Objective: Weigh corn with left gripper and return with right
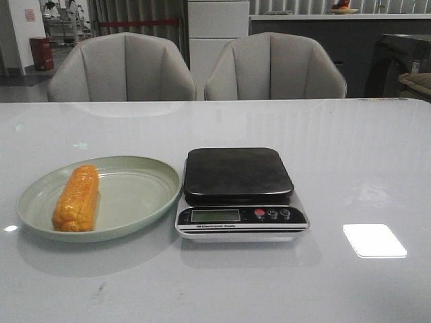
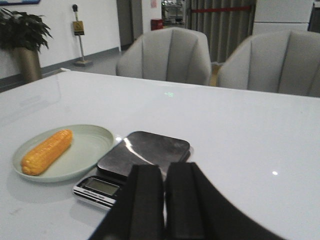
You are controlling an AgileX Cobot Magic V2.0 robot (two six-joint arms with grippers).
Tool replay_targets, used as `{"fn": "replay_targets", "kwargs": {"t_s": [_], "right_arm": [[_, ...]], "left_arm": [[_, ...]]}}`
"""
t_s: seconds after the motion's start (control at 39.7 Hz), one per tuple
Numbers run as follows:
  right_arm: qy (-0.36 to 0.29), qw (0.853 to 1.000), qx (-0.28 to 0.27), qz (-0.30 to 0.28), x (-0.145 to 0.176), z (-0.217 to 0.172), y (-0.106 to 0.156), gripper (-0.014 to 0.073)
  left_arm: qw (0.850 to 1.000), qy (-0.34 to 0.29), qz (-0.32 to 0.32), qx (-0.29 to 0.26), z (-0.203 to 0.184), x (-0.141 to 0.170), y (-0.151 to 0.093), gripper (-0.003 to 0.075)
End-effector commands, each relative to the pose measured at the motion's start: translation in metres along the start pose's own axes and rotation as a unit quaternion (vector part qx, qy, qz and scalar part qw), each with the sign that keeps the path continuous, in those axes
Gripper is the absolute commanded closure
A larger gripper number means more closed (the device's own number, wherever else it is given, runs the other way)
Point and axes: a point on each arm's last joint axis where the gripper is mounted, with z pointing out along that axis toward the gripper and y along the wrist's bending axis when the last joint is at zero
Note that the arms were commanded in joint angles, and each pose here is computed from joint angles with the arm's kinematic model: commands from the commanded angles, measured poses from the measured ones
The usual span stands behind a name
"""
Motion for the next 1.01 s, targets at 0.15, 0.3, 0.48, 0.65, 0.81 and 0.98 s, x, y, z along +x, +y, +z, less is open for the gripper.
{"fn": "replay_targets", "kwargs": {"t_s": [0.15, 0.3, 0.48, 0.65, 0.81, 0.98], "right_arm": [[-0.067, 0.996, 0.055, -0.012, 0.019, 0.0, -0.01, 0.041], [-0.093, 0.993, 0.071, -0.015, 0.017, -0.008, -0.011, 0.041], [-0.095, 0.991, 0.094, -0.017, 0.018, -0.012, -0.013, 0.041], [-0.087, 0.986, 0.141, -0.018, 0.02, -0.013, -0.018, 0.041], [-0.088, 0.984, 0.157, -0.019, 0.02, -0.013, -0.019, 0.041], [-0.088, 0.983, 0.158, -0.019, 0.02, -0.013, -0.02, 0.041]], "left_arm": [[0.999, -0.034, -0.007, -0.003, -0.001, 0.002, 0.001, 0.0596], [0.999, -0.034, -0.007, -0.003, -0.001, 0.002, 0.001, 0.0596], [0.999, -0.033, -0.007, -0.003, -0.001, 0.002, 0.001, 0.0596], [0.999, -0.033, -0.007, -0.003, -0.001, 0.002, 0.001, 0.0596], [0.999, -0.033, -0.007, -0.003, -0.001, 0.002, 0.001, 0.0596], [0.999, -0.033, -0.007, -0.003, -0.001, 0.002, 0.001, 0.0596]]}}
